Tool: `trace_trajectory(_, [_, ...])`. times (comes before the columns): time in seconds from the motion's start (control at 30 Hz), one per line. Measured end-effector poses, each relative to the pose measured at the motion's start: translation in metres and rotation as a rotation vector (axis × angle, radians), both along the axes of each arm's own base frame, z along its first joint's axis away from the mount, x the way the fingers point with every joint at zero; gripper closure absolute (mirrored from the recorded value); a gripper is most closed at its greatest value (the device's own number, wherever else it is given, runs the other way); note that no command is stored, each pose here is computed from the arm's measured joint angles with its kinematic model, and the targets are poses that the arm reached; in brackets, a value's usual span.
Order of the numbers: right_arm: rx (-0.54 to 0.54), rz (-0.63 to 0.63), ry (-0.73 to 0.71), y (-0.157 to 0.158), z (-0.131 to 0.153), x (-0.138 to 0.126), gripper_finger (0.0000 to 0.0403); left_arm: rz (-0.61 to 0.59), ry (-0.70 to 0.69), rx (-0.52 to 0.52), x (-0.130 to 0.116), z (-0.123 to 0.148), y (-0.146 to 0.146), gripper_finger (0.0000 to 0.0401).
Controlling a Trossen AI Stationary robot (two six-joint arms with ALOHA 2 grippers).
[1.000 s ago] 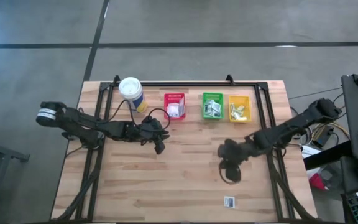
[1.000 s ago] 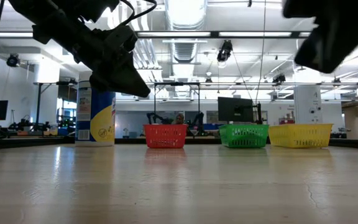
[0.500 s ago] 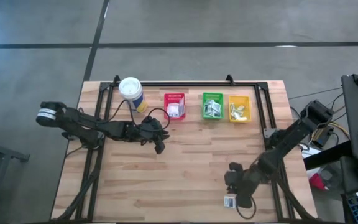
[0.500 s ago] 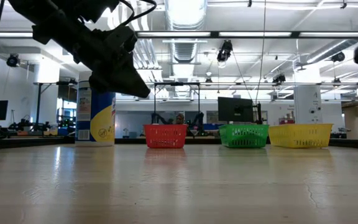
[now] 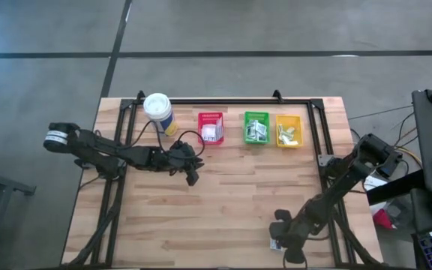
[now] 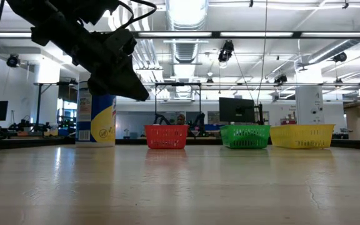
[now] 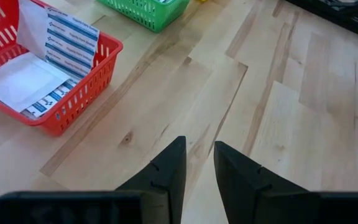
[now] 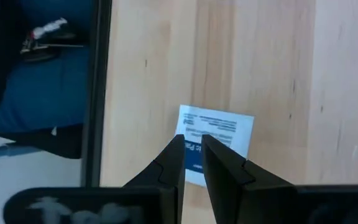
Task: Pick & Place First Aid Supplies
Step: Put the alcohol pad in the green bin
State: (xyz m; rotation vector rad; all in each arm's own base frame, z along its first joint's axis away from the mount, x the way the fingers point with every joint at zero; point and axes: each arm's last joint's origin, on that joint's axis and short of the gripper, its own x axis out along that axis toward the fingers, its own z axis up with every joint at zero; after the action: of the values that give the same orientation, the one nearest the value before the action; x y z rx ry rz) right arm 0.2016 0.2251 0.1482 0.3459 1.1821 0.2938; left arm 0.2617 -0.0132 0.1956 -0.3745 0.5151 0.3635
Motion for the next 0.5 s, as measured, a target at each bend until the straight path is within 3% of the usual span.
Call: trace_trajectory(0.5, [-0.028,0.03,0.031,-0.009,-0.016,-0.005,0.0351,-0.001,0.001,0.002,0.0,0.0,0.0,0.0307])
